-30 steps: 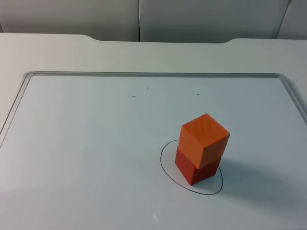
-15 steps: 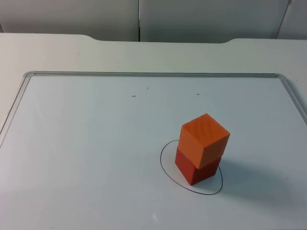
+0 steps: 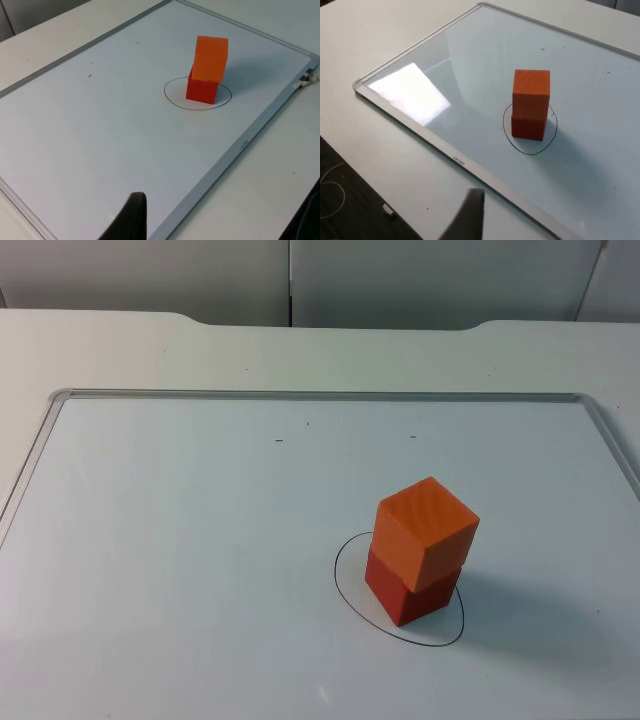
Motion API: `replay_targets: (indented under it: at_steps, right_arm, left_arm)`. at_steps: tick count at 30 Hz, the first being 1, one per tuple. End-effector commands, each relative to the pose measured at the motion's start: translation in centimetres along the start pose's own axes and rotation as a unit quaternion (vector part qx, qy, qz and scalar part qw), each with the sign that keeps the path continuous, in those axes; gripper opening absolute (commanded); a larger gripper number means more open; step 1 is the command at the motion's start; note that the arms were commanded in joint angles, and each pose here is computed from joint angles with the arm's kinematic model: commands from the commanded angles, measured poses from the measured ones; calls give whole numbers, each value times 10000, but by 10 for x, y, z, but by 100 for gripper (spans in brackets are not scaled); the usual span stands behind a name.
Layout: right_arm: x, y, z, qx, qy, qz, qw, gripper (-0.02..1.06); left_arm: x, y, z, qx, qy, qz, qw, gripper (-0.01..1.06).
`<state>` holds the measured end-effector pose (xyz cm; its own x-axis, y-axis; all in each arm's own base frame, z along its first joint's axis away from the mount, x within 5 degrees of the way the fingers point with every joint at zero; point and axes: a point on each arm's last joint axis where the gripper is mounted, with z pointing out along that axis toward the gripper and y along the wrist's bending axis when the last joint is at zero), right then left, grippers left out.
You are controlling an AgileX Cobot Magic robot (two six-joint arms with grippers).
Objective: Pick up one cube with the left hand and another cube with the right hand. First place the cube in the right hand at the target position, then stack the cube in the left hand on top.
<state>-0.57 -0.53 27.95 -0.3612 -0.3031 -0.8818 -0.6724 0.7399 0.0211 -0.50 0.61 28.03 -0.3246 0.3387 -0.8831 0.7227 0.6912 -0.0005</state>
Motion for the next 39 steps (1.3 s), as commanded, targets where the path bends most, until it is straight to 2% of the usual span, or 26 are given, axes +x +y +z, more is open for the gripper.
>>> replay_targets:
  at_steps: [1, 3, 4, 39]
  right_arm:
    - [1, 0, 2, -15, -33, -48, 10000, 94]
    - [1, 0, 2, -15, -33, -38, 10000, 105]
    - [1, 0, 2, -15, -33, -38, 10000, 105]
    - [1, 0, 2, 45, -34, -96, 9999, 105]
  left_arm:
    - [0, 0, 1, 24, -50, -11, 10000, 102]
    - [0, 0, 1, 24, -50, -11, 10000, 102]
    - [0, 0, 1, 24, -50, -11, 10000, 102]
    - [0, 0, 1, 24, -50, -9, 10000, 102]
